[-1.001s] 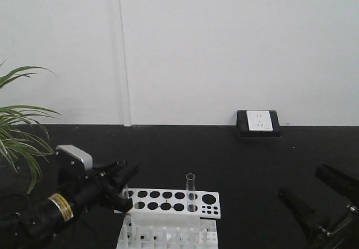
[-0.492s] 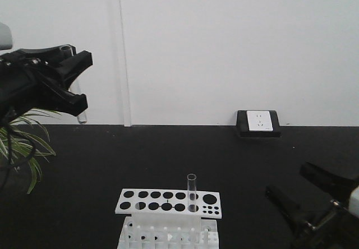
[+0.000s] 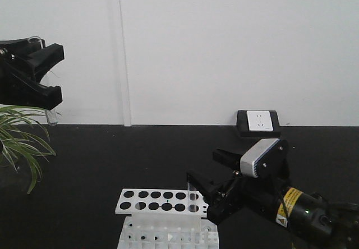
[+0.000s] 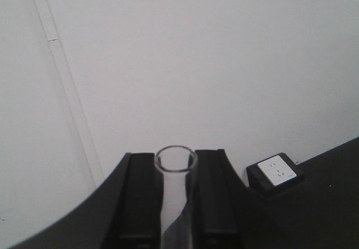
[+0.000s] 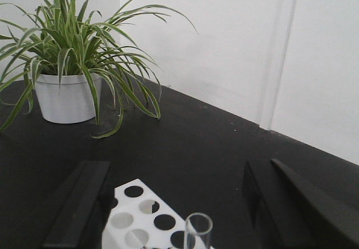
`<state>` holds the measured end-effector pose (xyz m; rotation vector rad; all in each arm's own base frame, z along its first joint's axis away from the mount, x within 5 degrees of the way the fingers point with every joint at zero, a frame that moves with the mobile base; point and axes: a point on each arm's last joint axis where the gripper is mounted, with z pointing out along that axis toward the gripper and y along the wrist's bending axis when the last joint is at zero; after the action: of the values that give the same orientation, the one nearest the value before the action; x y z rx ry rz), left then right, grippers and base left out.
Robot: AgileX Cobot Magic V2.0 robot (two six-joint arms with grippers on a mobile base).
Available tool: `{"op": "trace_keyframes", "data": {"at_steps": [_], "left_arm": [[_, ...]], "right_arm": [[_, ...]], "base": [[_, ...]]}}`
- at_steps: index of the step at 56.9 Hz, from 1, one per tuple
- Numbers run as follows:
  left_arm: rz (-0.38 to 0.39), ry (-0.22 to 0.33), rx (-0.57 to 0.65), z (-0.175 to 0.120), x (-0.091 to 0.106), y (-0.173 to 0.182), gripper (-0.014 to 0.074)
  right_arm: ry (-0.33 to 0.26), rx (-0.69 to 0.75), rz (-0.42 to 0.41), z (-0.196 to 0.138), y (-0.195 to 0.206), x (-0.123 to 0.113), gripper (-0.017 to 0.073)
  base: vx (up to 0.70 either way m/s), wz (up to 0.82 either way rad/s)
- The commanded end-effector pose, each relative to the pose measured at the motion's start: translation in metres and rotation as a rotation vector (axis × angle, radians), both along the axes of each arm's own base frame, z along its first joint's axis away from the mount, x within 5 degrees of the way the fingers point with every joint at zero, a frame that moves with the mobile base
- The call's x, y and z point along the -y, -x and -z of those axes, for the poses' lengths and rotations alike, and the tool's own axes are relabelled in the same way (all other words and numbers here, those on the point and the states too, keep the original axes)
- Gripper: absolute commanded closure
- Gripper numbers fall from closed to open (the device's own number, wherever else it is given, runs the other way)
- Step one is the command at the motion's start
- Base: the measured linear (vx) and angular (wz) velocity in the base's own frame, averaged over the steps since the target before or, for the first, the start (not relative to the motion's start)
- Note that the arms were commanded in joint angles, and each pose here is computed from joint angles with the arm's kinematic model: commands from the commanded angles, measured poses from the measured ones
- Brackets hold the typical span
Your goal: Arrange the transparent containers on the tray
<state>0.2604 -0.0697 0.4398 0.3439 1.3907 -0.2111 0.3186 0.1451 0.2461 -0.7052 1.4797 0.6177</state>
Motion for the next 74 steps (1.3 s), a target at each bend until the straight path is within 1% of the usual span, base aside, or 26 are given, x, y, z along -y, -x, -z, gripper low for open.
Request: {"op": "trace_keyframes", "data": {"at_steps": [1,11,19,30,35,39,44,50,53,57,59,65,71,74], "left_arm": [[0.027,0.045,0.065,-0.020,0.000,0.011,0.0602],[0.004,0.042,0.048,-0.018,-0.002,0.010,0.0602],[-0.020,0.039,0.030,-0.017,-0.003,0.009,0.0602],[-0.040,0.037,0.015,-0.015,-0.005,0.008,0.0602],[-0.040,0.037,0.015,-0.015,-0.005,0.008,0.0602],[-0.040,0.037,0.015,-0.015,-0.005,0.008,0.0602],[-0.040,0.037,0.015,-0.015,-0.005,0.008,0.0602],[-0.040,0.037,0.015,-0.015,-0.005,0.008,0.0602],[-0.040,0.037,0.015,-0.015,-0.005,0.008,0.0602],[-0.040,0.037,0.015,-0.015,-0.005,0.008,0.0602],[-0.040,0.037,0.015,-0.015,-0.005,0.008,0.0602],[-0.040,0.037,0.015,-0.015,-0.005,0.008,0.0602],[-0.040,0.037,0.015,-0.015,-0.005,0.008,0.0602],[-0.040,0.037,0.015,-0.015,-0.005,0.008,0.0602]], "right_arm": [[-0.093,0.102,-0.025,-0.025,-0.010,-0.005,0.0029],[-0.091,0.093,-0.031,-0.013,-0.032,-0.012,0.0029],[-0.088,0.063,-0.038,0.006,-0.047,-0.017,0.0029],[-0.086,0.018,-0.067,0.033,-0.053,-0.021,0.0030],[-0.092,0.015,-0.074,0.039,-0.054,-0.022,0.0046],[-0.096,0.020,-0.079,0.039,-0.054,-0.022,0.0085],[-0.096,0.030,-0.084,0.039,-0.053,-0.023,0.0173],[-0.097,0.032,-0.087,0.039,-0.053,-0.023,0.0326],[-0.098,0.029,-0.089,0.039,-0.053,-0.023,0.0424],[-0.112,0.022,-0.097,0.038,-0.052,-0.023,0.0540],[-0.126,0.021,-0.102,0.037,-0.052,-0.023,0.0575],[-0.156,0.036,-0.110,0.023,-0.049,-0.023,0.0572],[-0.157,0.087,-0.101,0.000,-0.044,-0.021,0.0572],[-0.152,0.121,-0.085,-0.020,-0.041,-0.018,0.0572]], "base": [[0.00,0.00],[0.00,0.00],[0.00,0.00],[0.00,0.00],[0.00,0.00],[0.00,0.00],[0.00,0.00],[0.00,0.00],[0.00,0.00],[0.00,0.00],[0.00,0.00],[0.00,0.00],[0.00,0.00],[0.00,0.00]]}}
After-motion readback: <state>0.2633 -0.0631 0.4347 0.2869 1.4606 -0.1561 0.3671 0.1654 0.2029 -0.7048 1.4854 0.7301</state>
